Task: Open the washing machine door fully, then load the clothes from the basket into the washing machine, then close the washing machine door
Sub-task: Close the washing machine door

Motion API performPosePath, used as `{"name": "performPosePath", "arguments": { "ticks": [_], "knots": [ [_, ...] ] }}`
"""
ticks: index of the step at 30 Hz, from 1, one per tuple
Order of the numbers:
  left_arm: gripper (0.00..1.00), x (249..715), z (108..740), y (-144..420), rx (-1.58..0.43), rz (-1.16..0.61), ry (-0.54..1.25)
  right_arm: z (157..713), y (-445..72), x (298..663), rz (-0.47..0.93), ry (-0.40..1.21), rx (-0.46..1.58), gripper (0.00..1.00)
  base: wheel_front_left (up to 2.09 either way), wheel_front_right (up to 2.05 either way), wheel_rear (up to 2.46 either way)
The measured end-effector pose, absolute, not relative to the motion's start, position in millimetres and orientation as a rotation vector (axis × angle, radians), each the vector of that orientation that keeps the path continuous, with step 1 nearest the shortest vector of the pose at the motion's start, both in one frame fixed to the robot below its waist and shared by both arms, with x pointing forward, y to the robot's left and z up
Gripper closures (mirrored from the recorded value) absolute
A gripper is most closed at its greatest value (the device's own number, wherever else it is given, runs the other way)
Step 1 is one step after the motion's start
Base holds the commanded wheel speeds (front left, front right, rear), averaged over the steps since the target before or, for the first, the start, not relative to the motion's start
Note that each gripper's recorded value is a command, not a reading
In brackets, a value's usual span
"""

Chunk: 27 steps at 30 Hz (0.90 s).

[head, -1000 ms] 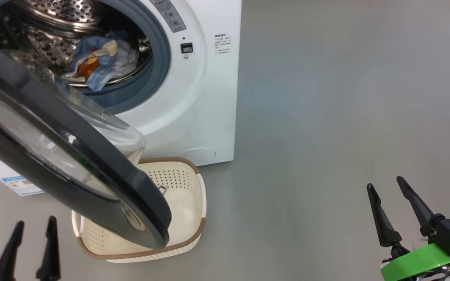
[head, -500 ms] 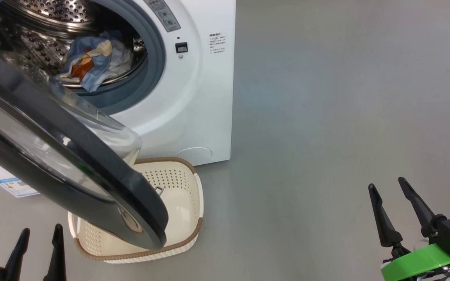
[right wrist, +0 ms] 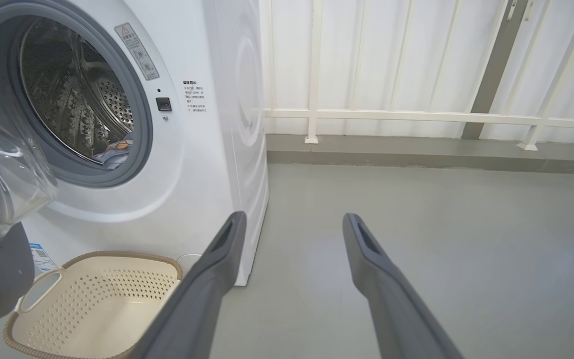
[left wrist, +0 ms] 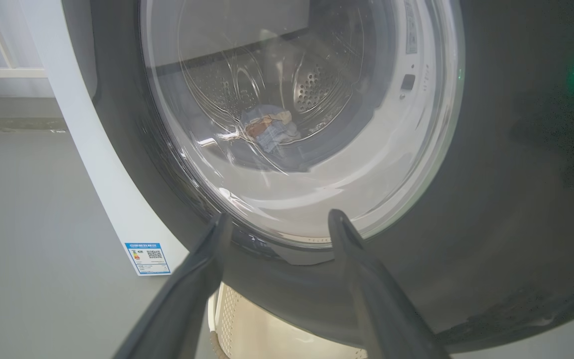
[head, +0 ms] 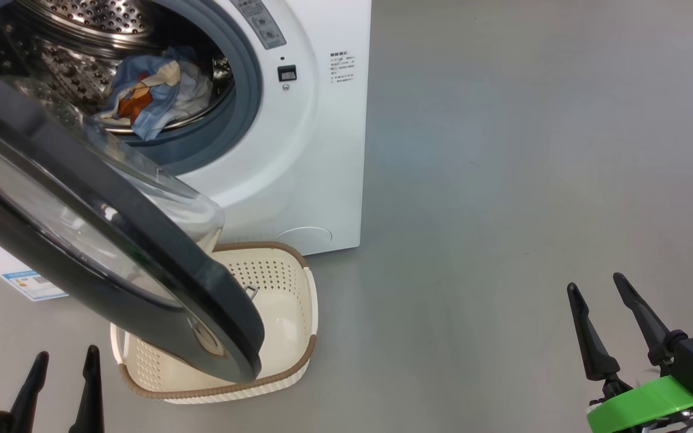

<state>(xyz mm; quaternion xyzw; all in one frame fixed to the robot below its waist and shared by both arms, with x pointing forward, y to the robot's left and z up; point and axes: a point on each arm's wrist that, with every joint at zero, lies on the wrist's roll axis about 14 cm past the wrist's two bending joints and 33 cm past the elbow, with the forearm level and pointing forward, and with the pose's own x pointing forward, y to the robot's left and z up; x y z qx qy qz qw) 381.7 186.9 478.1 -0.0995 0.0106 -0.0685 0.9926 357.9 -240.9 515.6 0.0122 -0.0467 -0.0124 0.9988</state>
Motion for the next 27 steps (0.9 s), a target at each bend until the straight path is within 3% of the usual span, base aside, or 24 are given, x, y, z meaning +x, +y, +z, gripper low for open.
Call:
{"name": "performPosePath", "arguments": {
  "ticks": [9, 10, 12, 13, 21, 27],
  "knots": [
    [0.0, 380.1, 478.5, 188.1, -0.203, -0.13, 0.019, 516.1, -238.2, 359.6, -0.016, -0.095, 0.025, 0.0, 0.0, 0.0, 0.0],
    [0.0, 379.5, 478.8, 188.3, -0.205, -0.128, 0.018, 516.2, -237.0, 360.1, -0.012, -0.096, 0.026, 0.42, 0.0, 0.0, 0.0],
    [0.0, 377.5, 478.9, 188.5, -0.209, -0.124, 0.018, 516.3, -232.8, 361.8, 0.0, -0.097, 0.028, 0.76, 0.0, 0.0, 0.0],
    [0.0, 376.3, 478.6, 188.8, -0.212, -0.121, 0.018, 516.3, -230.1, 362.9, 0.008, -0.097, 0.031, 1.0, 0.0, 0.0, 0.0],
    [0.0, 363.5, 480.0, 204.6, -0.232, -0.051, 0.007, 517.4, -183.8, 377.8, 0.131, -0.106, 0.071, 1.0, 0.0, 0.0, 0.0],
    [0.0, 349.6, 482.4, 217.2, -0.249, 0.008, -0.007, 553.9, -129.9, 400.5, 0.283, -0.216, 0.102, 1.0, 0.0, 0.0, 0.0]
  ]
}}
